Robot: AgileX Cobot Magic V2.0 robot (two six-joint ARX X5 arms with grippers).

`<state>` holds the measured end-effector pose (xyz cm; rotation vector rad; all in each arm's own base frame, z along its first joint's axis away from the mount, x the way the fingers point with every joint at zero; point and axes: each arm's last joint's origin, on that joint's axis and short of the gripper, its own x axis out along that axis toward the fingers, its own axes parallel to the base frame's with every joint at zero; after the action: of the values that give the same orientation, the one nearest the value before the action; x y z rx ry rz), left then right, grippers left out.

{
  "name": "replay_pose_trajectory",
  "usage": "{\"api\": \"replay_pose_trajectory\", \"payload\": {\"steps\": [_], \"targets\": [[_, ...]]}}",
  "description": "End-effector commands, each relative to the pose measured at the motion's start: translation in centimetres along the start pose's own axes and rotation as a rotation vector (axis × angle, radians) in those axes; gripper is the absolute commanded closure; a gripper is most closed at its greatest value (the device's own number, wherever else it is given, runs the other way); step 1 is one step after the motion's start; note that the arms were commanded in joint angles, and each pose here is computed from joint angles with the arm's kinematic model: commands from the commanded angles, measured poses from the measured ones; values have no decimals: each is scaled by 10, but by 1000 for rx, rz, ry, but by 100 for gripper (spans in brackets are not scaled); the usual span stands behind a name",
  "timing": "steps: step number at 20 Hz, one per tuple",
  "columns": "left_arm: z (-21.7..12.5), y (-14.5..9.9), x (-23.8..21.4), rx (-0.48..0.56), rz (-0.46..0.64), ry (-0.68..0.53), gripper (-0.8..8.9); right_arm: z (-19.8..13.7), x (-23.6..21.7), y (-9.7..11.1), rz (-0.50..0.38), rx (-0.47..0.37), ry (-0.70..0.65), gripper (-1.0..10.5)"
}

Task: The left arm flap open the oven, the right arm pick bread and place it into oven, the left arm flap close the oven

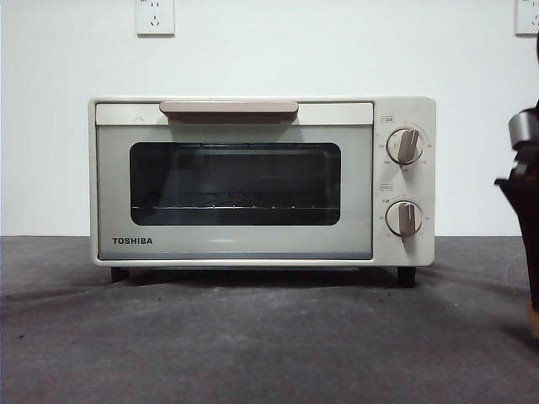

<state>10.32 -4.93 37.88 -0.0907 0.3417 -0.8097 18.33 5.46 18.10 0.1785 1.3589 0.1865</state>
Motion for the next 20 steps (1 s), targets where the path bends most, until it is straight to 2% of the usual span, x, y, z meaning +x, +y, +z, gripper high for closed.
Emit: {"api": "replay_pose_trajectory", "payload": {"steps": [1, 8, 11, 15, 20], "targets": [[6, -2, -2, 11, -10, -19, 314, 6, 6, 4, -17, -12, -6, 543], [6, -1, -1, -1, 6, -15, 318, 7, 13, 12, -6, -59, 7, 823], [4, 3, 5, -57, 41, 18, 330, 9, 0, 15, 1, -53, -5, 842], [-1, 15, 28, -127, 46, 135, 471, 2, -39, 20, 49, -69, -67, 842], [5, 32, 75, -192, 29, 324, 798, -29, -85, 21, 230, -126, -214, 842]]}}
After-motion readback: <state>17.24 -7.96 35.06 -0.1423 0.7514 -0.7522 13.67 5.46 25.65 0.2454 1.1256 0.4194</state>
